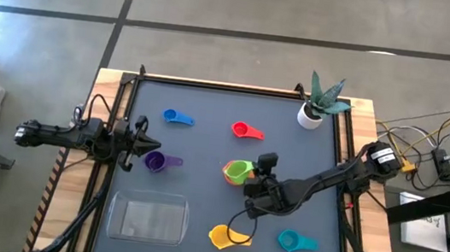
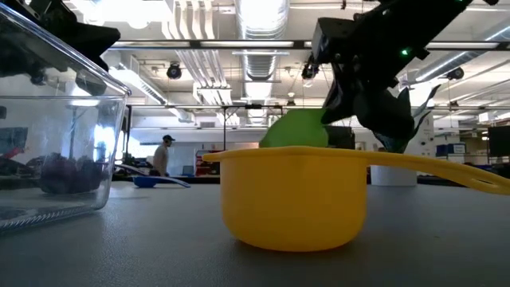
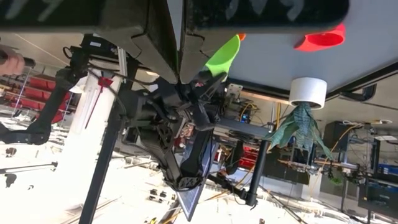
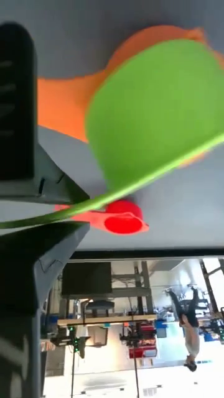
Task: Nest measuring cups in basket
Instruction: Stack the green measuring cup on top of the orange measuring cup, then stack the violet measuring cup on top of the green measuring cup
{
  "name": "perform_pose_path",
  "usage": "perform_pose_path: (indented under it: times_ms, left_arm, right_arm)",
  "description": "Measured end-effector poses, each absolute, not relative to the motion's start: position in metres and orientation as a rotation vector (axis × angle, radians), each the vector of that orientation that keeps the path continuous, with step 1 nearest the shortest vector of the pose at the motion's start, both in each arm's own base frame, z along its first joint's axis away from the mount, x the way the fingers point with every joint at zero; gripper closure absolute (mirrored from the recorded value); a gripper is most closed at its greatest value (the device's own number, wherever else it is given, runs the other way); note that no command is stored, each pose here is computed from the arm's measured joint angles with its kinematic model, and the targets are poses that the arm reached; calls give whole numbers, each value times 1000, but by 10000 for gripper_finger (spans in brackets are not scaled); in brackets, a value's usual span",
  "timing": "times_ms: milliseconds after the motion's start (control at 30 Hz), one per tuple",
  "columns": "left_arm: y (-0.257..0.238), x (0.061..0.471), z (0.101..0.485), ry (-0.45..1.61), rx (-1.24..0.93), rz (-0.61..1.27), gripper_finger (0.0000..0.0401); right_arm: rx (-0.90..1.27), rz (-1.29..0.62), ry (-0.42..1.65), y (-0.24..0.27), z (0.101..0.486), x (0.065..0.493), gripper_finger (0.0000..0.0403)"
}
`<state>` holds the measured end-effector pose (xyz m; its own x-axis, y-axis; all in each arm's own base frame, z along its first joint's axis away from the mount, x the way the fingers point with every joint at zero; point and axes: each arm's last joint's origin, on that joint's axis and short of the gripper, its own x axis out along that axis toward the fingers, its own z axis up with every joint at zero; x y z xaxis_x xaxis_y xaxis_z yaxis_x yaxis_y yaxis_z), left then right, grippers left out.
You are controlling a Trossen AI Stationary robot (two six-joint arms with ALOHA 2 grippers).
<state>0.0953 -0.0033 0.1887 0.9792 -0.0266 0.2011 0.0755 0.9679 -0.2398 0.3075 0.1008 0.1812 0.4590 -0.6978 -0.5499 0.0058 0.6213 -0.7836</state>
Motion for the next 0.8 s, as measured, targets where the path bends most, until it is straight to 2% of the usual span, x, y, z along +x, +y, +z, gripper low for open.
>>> perform_pose_path:
  times_ms: [233, 433, 600, 800]
  left_arm:
    - [-3, 95, 188, -195, -249, -51, 401]
    - [-3, 95, 188, -194, -250, -51, 401]
    - [-3, 96, 188, -193, -249, -51, 401]
    - [-3, 96, 188, -193, -249, -51, 401]
  right_arm:
    - [-788, -504, 1011, 99, 175, 304, 278]
    - [-750, -479, 988, 103, 185, 307, 234]
    - [-572, -329, 958, 105, 210, 302, 219]
    - [-395, -240, 802, 88, 242, 269, 218]
